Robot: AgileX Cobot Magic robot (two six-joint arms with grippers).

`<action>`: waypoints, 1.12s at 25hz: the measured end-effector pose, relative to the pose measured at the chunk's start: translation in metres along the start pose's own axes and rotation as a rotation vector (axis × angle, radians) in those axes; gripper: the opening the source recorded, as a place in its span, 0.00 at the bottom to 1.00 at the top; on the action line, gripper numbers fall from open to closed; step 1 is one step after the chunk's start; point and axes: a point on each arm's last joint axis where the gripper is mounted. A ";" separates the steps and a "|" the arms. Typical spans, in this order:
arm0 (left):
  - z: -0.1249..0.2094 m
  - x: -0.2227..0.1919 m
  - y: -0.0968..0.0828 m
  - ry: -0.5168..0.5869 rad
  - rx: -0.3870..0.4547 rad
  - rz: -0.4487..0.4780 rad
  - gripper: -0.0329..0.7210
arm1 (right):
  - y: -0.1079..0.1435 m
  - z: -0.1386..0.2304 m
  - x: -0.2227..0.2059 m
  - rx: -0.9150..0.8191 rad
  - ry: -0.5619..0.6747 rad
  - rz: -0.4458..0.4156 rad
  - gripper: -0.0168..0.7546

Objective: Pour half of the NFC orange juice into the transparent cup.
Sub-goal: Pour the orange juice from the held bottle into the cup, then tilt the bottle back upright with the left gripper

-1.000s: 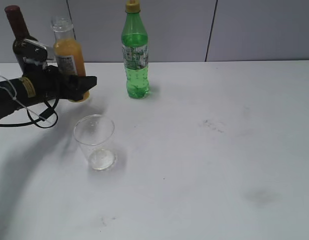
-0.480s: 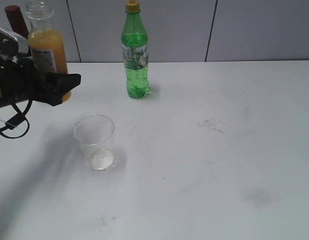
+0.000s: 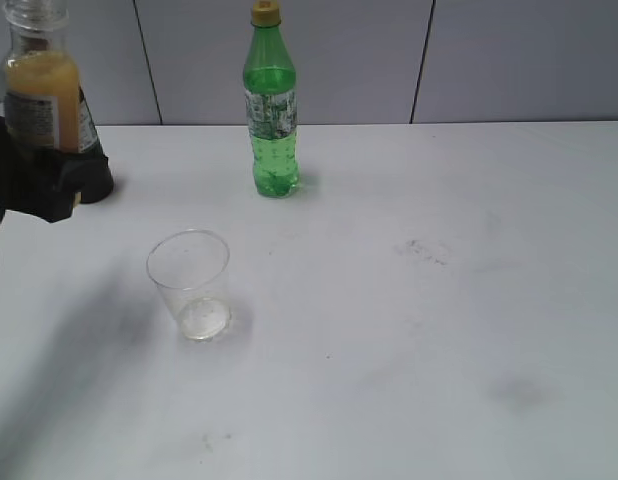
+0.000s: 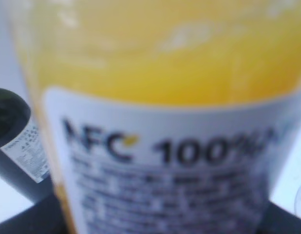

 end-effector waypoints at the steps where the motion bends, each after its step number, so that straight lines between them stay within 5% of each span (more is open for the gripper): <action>1: -0.002 0.005 0.000 0.007 -0.005 -0.013 0.67 | 0.000 0.000 0.000 0.000 0.000 0.000 0.74; 18: 0.023 0.045 -0.016 0.141 0.001 -0.060 0.67 | 0.000 0.000 0.000 0.000 0.000 0.000 0.74; 28: 0.044 0.054 -0.023 0.131 -0.115 -0.127 0.67 | 0.000 0.000 0.000 0.000 0.000 0.000 0.74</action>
Point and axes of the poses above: a point on each arm's last joint axis where the gripper is mounted, x pointing back along that axis away from the gripper, y along the wrist's bending axis when the last joint is at zero, z = x × y, and after that the axes turned 4 degrees about -x, right-handed
